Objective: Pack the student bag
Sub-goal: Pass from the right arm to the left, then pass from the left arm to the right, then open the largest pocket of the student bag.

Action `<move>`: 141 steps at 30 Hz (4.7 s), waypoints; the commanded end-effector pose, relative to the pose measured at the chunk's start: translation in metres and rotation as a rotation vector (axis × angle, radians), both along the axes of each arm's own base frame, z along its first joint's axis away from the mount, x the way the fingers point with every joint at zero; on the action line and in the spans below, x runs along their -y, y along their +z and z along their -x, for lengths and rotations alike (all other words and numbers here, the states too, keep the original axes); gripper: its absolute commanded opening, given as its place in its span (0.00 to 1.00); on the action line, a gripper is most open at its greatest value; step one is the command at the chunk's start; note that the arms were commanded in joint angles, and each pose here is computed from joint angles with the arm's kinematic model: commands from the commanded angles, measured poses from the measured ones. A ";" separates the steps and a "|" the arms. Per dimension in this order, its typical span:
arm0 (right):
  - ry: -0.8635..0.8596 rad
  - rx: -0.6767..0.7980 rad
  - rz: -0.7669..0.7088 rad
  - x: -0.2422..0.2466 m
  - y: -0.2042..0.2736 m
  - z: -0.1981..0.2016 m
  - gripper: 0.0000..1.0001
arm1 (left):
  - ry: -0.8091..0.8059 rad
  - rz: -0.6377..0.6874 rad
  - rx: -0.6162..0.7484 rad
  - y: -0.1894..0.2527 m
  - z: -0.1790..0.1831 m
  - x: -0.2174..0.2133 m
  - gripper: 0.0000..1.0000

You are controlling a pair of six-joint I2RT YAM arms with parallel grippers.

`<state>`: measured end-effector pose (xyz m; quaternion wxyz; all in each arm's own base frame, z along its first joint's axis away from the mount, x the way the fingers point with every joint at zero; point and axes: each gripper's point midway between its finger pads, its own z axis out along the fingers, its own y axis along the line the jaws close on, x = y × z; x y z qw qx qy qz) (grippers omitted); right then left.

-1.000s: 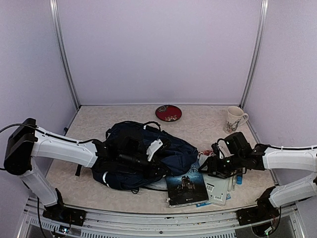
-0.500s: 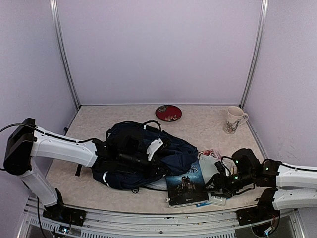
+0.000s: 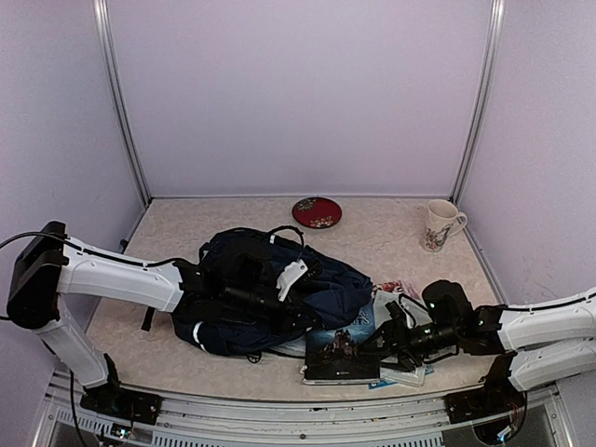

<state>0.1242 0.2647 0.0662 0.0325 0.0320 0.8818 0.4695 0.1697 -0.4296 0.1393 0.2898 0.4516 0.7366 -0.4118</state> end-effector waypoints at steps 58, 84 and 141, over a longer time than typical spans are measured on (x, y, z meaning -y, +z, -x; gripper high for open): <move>0.433 0.222 -0.217 -0.119 0.092 -0.074 0.11 | 0.030 0.327 0.683 0.191 0.013 -0.058 0.00; 0.317 0.502 0.348 -0.042 0.088 -0.078 0.62 | 0.149 0.255 0.666 0.180 -0.015 -0.060 0.00; -0.005 0.812 0.124 -0.151 0.069 -0.180 0.08 | 0.124 0.270 0.650 0.179 -0.011 -0.059 0.00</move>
